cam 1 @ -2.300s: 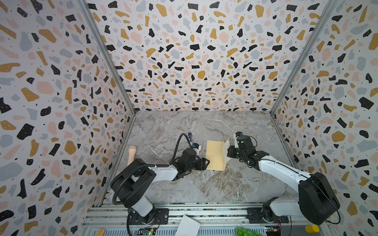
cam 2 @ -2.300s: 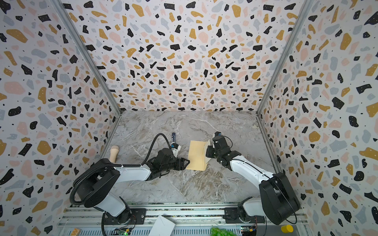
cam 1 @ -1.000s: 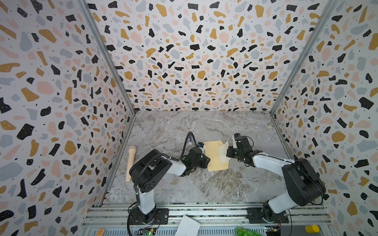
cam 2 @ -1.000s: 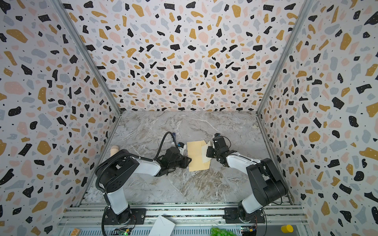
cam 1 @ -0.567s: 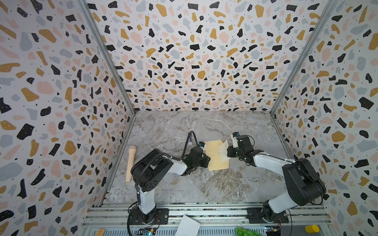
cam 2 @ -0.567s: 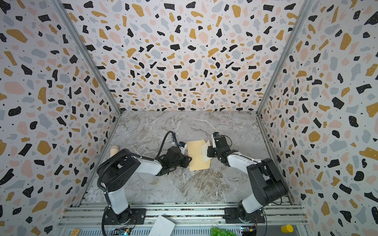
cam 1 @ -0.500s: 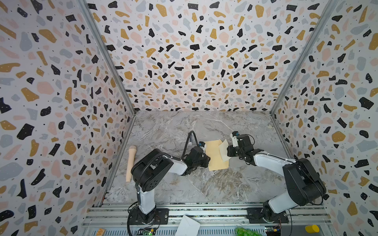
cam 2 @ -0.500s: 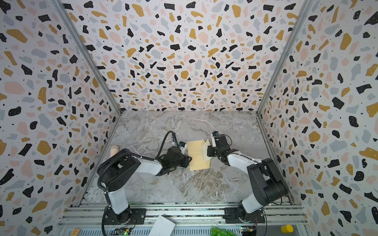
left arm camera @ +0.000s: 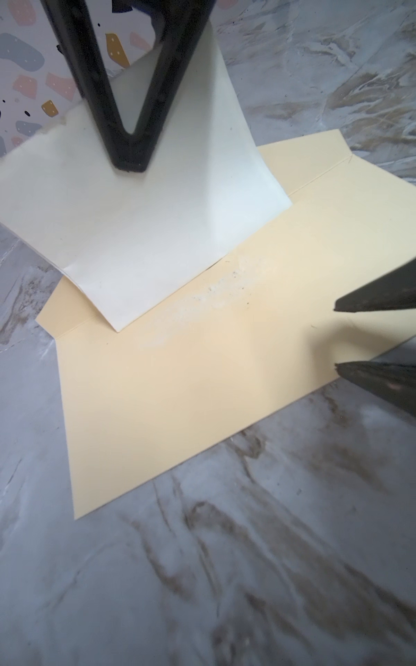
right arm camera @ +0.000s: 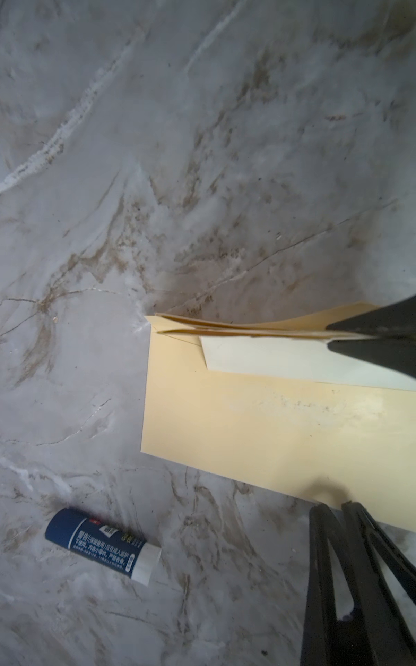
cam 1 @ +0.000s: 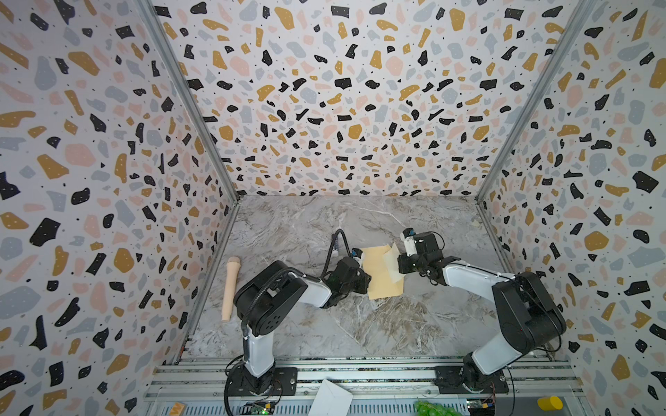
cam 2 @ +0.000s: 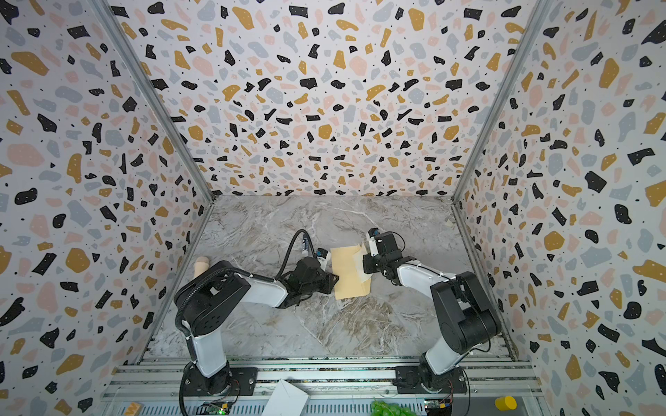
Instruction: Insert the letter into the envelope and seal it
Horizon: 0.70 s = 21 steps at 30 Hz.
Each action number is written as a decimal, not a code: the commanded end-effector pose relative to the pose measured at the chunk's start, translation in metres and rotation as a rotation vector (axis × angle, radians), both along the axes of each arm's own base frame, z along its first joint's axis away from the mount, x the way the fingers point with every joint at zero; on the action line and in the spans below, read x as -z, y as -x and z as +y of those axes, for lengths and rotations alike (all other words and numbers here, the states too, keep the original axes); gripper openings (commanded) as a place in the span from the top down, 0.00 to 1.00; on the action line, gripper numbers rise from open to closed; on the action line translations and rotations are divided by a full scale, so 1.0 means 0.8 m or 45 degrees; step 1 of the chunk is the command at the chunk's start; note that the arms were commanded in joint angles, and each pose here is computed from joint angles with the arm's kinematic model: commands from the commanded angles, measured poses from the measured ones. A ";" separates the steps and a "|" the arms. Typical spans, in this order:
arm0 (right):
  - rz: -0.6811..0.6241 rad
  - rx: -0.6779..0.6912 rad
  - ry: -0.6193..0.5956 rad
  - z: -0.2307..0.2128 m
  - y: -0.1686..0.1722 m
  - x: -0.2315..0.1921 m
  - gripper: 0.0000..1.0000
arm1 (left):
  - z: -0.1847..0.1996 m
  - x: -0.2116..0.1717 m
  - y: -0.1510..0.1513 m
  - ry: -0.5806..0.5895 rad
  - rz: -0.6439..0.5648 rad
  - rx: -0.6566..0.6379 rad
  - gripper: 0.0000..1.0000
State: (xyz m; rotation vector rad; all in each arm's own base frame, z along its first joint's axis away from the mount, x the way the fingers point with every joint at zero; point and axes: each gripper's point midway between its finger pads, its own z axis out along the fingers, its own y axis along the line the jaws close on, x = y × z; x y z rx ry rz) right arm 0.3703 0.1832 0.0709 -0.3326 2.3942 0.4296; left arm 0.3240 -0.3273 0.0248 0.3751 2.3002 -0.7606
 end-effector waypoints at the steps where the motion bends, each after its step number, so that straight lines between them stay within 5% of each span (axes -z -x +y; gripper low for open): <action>1: 0.022 0.052 -0.032 -0.005 0.002 0.005 1.00 | 0.022 0.052 0.022 -0.152 0.125 -0.001 0.73; 21: -0.062 0.324 -0.226 -0.029 0.007 -0.010 1.00 | 0.022 0.057 0.027 -0.118 0.148 -0.004 0.77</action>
